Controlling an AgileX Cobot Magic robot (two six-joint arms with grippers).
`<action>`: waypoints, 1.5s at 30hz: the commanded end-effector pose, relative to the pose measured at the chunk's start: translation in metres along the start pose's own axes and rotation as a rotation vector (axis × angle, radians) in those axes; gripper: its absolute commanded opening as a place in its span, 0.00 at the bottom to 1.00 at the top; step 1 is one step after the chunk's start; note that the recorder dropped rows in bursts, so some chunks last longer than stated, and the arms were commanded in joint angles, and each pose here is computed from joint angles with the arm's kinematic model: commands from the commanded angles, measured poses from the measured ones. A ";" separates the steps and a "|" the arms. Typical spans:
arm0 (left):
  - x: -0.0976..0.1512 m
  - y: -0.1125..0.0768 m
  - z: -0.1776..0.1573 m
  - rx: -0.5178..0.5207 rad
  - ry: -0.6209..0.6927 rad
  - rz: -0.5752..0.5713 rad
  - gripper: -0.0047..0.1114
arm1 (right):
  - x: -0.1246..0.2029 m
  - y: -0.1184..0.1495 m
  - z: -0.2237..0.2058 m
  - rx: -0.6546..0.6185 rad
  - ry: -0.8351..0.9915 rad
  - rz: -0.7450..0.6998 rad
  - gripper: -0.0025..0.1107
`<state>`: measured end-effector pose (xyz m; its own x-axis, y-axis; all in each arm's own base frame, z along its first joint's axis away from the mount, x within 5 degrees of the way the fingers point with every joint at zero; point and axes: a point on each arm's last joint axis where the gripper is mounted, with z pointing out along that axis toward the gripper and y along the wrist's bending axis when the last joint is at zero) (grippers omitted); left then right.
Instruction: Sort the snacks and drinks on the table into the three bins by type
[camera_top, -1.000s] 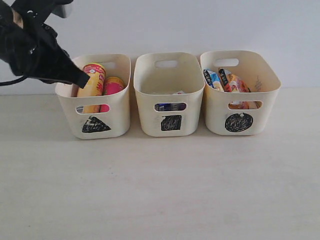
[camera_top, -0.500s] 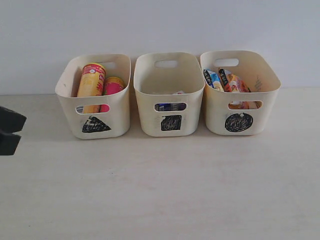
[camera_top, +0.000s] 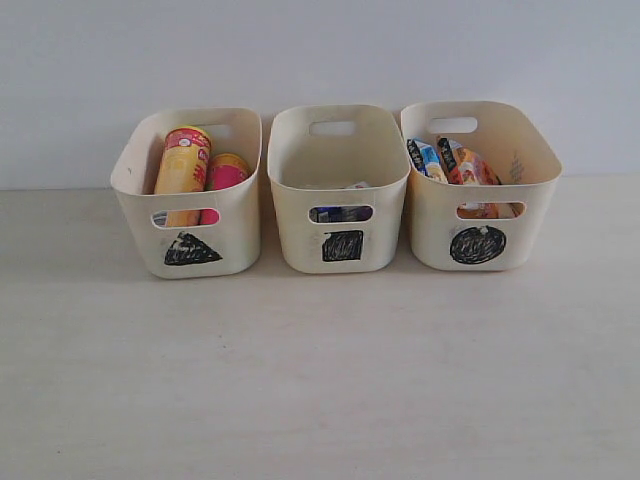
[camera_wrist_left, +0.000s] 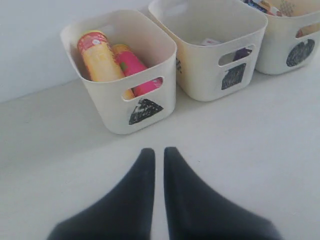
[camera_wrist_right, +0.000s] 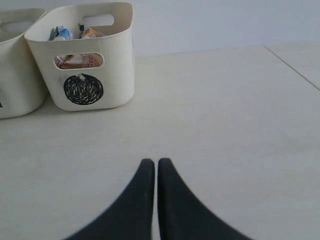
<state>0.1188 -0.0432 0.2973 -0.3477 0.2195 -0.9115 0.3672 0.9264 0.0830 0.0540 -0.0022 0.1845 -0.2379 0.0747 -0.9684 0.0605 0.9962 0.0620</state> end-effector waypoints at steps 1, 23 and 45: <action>0.014 0.005 -0.007 -0.049 -0.085 -0.050 0.08 | 0.000 0.000 0.000 -0.002 -0.009 -0.001 0.02; 0.096 0.015 -0.031 -0.367 -0.268 -0.137 0.08 | 0.000 0.000 0.000 -0.002 -0.009 -0.001 0.02; 0.126 0.015 -0.029 -0.477 -0.279 -0.182 0.08 | 0.000 0.000 0.000 -0.002 -0.009 -0.001 0.02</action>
<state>0.0558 0.0075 0.1989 -0.0870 0.0407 -0.9954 -0.1266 0.9906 0.0516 0.0540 -0.0022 0.1845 -0.2379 0.0747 -0.9684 0.0605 0.9962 0.0620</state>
